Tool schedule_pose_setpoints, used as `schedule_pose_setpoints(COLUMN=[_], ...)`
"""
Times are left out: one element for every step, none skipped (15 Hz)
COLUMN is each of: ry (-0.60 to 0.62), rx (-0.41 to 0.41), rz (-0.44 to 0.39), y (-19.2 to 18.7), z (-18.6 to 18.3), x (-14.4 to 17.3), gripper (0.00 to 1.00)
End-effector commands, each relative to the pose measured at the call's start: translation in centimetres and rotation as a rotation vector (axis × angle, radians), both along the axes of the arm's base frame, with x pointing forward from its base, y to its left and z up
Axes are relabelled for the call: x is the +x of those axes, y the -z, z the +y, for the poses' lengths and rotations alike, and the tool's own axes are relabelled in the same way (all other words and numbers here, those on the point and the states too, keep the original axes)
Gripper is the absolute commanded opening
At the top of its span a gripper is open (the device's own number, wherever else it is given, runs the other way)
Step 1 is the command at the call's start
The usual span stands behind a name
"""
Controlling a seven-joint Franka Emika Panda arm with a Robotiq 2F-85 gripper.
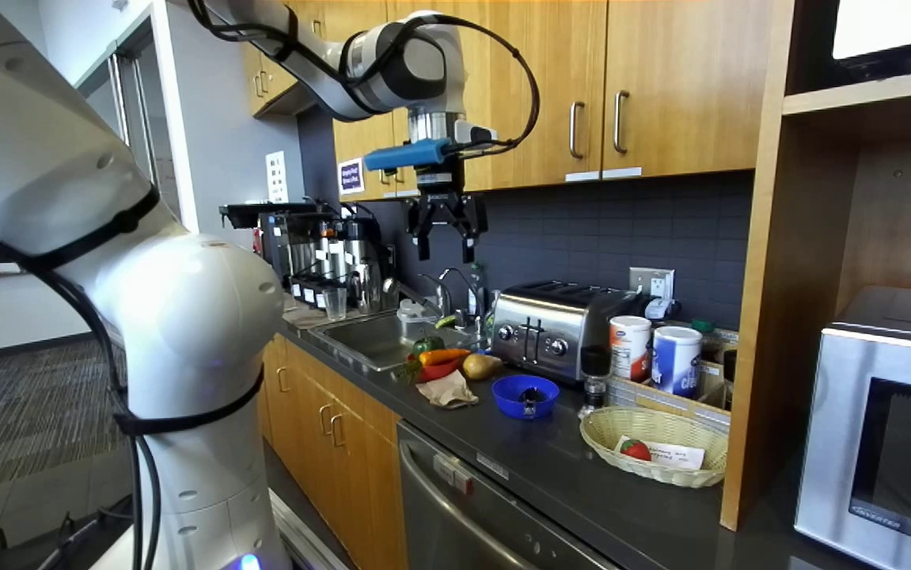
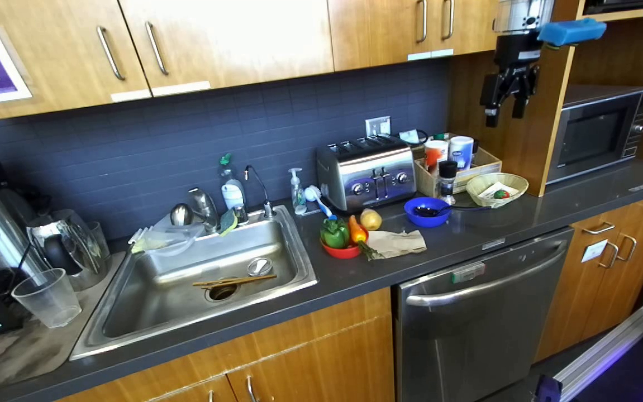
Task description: Open the top left cabinet door
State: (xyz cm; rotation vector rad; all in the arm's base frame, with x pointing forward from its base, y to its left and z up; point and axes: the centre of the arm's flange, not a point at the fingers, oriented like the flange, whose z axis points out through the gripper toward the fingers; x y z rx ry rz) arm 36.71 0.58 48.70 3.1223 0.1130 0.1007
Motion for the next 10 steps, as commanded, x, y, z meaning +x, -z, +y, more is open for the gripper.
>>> schedule_pose_setpoints(ry=[-0.073, -0.083, -0.092, -0.094, -0.098, -0.105, -0.119, -0.128, -0.139, -0.150], rx=[0.011, 0.013, 0.015, 0.021, 0.025, 0.027, 0.033, 0.037, 0.043, 0.050], rz=[-0.118, -0.160, -0.201, -0.243, -0.291, -0.339, -0.396, -0.450, -0.507, -0.552], y=[-2.1, -3.0, -3.9, -5.1, -6.1, -7.0, -8.0, -8.8, -9.6, -10.2], z=[1.4, 1.5, 1.5, 1.3, 1.2, 1.1, 0.8, 0.6, 0.5, 0.4], x=[0.0, 0.0, 0.0, -0.1, -0.2, -0.1, -0.1, 0.0, 0.2, 0.3], gripper=[1.00, 1.00, 1.00, 1.00, 1.00, 1.00, 1.00, 1.00, 1.00, 1.00])
